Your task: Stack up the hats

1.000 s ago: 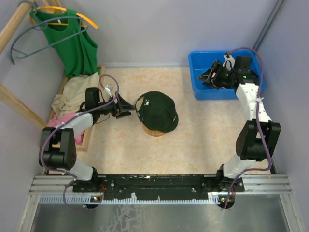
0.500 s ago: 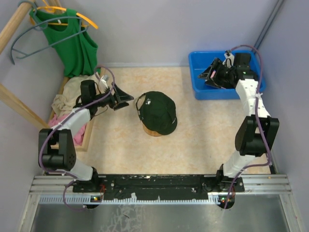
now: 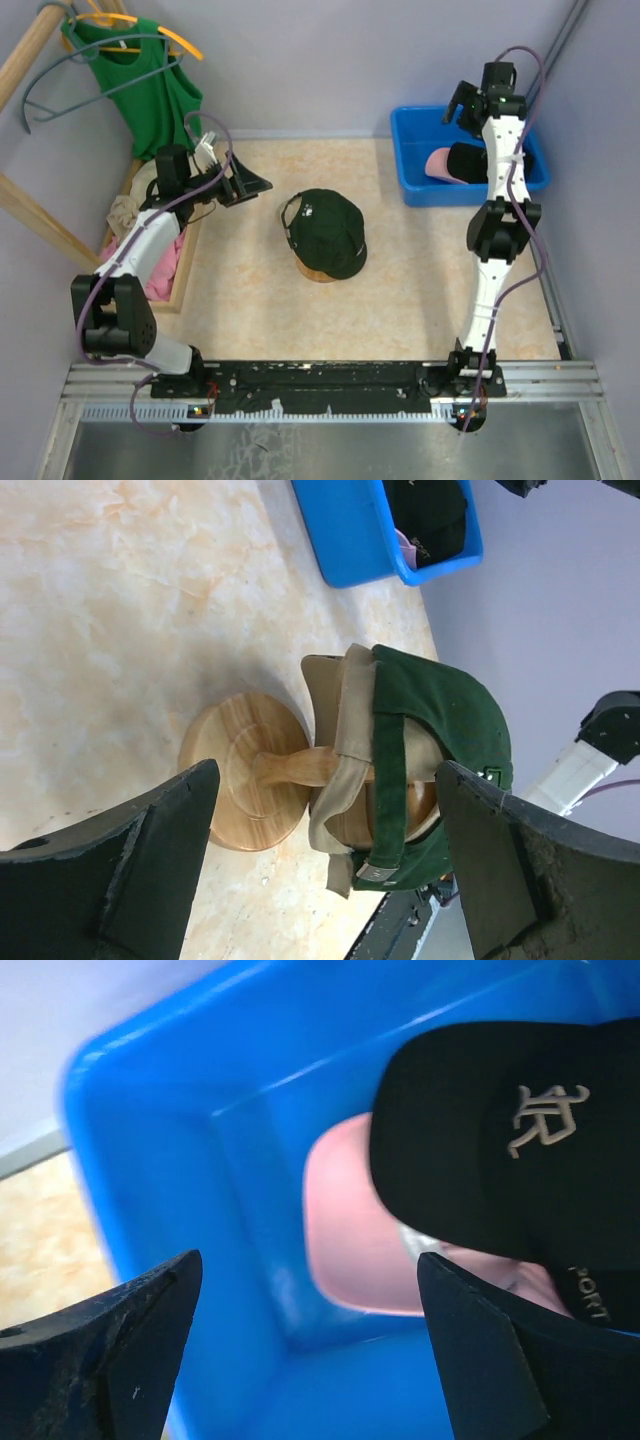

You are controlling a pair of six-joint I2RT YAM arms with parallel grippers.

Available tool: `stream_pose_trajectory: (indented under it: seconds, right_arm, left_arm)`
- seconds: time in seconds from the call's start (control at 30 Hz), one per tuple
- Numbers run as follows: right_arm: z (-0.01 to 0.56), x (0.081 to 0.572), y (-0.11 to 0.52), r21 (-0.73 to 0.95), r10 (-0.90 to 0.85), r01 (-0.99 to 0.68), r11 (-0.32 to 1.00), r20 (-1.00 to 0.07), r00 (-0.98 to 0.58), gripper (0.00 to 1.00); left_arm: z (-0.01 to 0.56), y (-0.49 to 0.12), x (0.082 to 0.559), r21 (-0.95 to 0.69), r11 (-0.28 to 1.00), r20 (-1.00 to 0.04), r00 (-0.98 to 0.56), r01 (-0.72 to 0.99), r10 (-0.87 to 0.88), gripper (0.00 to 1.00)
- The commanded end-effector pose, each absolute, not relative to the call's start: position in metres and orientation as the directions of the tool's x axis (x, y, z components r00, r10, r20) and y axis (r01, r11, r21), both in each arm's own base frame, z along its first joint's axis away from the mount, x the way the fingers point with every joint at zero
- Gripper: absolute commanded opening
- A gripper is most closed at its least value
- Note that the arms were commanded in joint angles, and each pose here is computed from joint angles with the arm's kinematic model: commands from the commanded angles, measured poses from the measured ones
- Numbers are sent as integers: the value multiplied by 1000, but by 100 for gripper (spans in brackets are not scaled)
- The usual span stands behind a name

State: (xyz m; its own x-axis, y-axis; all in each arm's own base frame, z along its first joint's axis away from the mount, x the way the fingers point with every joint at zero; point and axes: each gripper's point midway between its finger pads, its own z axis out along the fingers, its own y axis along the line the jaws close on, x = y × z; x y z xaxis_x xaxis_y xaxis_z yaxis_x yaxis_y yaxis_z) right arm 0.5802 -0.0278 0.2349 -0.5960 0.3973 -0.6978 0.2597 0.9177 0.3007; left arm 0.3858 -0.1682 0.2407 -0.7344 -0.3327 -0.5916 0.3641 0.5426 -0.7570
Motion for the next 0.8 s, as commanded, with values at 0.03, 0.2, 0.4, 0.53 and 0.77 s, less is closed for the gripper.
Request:
stream_pose_trajectory:
  seconds: [0.03, 0.2, 0.4, 0.53, 0.77]
  right_arm:
    - [183, 580, -56, 103, 321, 345, 933, -672, -667, 87]
    - [151, 588, -55, 0, 248, 338, 941, -678, -692, 87]
    - [127, 600, -61, -137, 184, 379, 915, -694, -696, 90]
    - [118, 605, -64, -232, 144, 427, 874, -716, -683, 91]
    - [106, 613, -83, -332, 105, 518, 788, -757, -645, 96]
  left_arm:
    - [231, -160, 391, -746, 566, -594, -735, 351, -327, 95]
    - [218, -157, 397, -756, 568, -573, -748, 325, -334, 95]
    - [207, -155, 402, -762, 570, -559, -756, 306, -340, 96]
    - [202, -153, 404, -765, 571, -551, -761, 297, -342, 96]
    - [196, -148, 406, -767, 577, -543, -764, 282, -348, 96]
